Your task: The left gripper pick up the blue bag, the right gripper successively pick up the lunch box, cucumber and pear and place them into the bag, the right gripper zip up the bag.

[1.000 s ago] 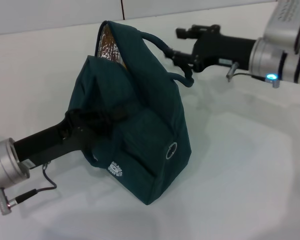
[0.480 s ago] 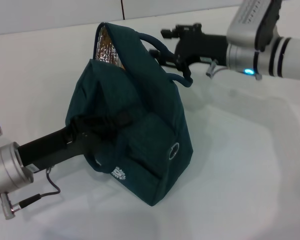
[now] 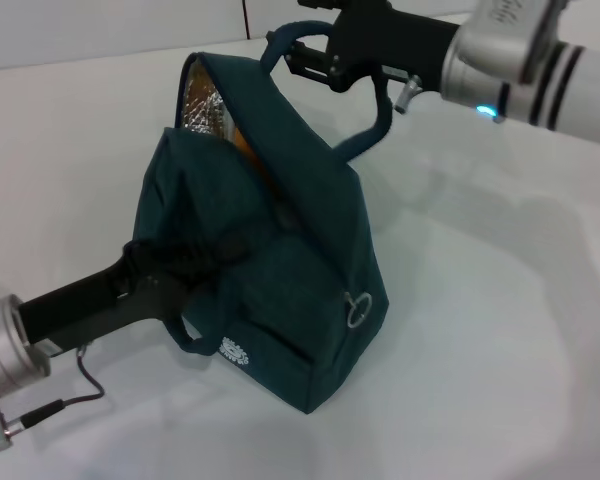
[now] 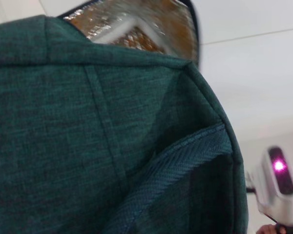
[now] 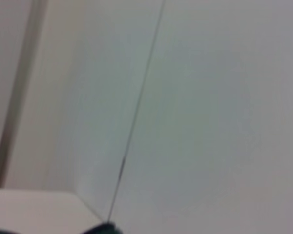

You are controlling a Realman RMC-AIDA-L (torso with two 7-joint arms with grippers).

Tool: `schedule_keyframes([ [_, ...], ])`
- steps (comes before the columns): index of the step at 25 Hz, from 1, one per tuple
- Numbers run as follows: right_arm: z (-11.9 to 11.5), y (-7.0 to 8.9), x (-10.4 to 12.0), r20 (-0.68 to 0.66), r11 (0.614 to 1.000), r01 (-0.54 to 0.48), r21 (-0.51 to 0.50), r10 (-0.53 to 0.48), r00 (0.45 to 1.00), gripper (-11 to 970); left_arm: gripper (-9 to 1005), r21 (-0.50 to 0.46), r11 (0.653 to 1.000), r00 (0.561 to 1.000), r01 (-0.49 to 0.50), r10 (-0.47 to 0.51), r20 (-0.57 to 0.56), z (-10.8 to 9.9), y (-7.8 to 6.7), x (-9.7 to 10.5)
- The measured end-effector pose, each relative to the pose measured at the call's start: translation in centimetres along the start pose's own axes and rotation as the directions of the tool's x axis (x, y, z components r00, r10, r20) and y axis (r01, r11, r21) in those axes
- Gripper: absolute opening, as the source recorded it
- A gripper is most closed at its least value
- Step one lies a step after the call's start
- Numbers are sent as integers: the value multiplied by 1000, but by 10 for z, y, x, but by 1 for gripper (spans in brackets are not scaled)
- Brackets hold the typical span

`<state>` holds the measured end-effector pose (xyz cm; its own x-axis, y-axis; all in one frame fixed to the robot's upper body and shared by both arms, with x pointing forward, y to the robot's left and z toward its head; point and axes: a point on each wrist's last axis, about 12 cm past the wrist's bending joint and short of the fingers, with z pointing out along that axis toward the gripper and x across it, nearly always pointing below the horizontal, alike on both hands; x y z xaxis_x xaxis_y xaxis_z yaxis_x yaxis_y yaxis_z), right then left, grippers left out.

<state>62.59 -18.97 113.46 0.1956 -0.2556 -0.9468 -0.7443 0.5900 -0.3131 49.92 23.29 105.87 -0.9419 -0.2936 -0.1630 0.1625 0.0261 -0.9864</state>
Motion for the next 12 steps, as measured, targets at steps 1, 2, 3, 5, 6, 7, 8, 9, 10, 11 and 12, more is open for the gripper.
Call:
schedule_keyframes([
  [1,-6,3,-3,18,1000,15,0,-15,1000,560,56,-3,1000,1000,-3,3,3,-2,0,0],
  [2,-11,5,-4,26,1000,24,2,-24,999,560,56,-5,1000,1000,-6,6,5,-3,0,-1],
  [3,-17,7,-9,46,999,41,6,-42,998,560,56,-6,1000,1000,-11,11,8,-4,0,-2],
  [5,-26,11,-16,71,998,65,14,-66,995,560,56,-9,1000,1000,-20,20,16,-7,-1,-5],
  [6,-31,13,-20,84,997,77,16,-78,993,560,56,-11,1000,1000,-25,25,19,-9,-2,-6],
  [7,-31,13,-20,84,997,77,16,-78,993,560,56,-14,999,999,-30,30,22,-10,-2,-7],
  [8,-38,16,-26,102,995,96,17,-98,990,560,56,-16,999,999,-32,33,24,-11,-2,-8],
  [9,-41,18,-30,112,994,107,16,-108,988,560,56,-20,999,999,-36,37,26,-13,-2,-9],
  [10,-46,21,-32,118,993,114,17,-116,986,560,56,-23,999,999,-39,40,27,-14,-2,-10],
  [11,-47,22,-34,121,993,117,16,-118,986,560,56,-26,999,999,-44,44,26,-14,-3,-11],
  [12,-50,24,-35,120,993,120,15,-121,985,560,56,-29,998,998,-49,50,26,-14,-4,-13],
])
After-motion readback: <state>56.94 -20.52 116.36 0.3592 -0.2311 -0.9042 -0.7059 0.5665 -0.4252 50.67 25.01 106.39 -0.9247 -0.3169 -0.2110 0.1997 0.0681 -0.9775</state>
